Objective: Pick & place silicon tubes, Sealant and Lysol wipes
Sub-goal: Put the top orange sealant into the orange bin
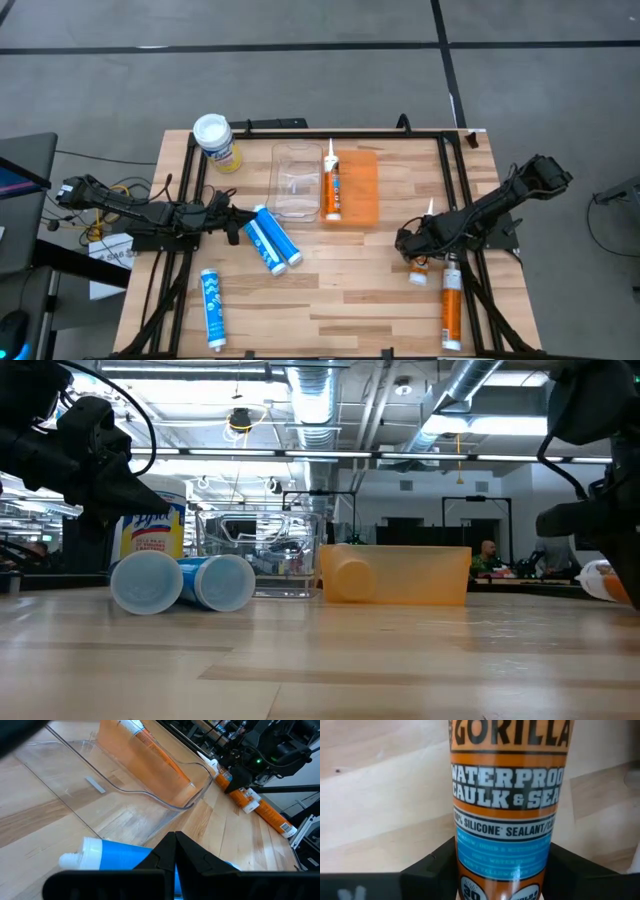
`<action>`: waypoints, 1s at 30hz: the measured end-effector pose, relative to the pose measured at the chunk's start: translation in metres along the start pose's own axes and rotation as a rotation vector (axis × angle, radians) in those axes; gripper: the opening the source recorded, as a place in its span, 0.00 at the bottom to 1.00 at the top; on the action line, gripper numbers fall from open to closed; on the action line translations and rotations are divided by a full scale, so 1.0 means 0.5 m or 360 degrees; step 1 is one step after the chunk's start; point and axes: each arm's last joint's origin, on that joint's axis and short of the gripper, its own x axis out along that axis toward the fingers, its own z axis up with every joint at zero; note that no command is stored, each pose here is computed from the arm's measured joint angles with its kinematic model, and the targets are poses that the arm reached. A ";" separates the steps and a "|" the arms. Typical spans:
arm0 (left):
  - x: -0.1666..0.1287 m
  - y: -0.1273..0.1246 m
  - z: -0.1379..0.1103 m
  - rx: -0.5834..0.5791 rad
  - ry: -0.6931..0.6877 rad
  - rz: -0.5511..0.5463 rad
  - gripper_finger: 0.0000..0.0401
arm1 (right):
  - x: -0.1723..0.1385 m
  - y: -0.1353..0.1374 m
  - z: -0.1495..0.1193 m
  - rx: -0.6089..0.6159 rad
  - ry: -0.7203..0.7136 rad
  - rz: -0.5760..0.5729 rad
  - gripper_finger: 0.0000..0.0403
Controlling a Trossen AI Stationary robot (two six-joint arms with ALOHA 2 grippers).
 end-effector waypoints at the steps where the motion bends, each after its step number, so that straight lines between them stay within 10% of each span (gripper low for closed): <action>1: 0.000 0.000 0.000 -0.0001 0.0000 0.0000 0.00 | -0.003 0.002 -0.001 -0.0001 0.0004 0.0007 0.48; 30: 0.000 -0.001 -0.001 -0.0001 0.0035 -0.0039 0.00 | -0.322 0.130 0.003 -0.0407 -0.0138 0.0600 0.46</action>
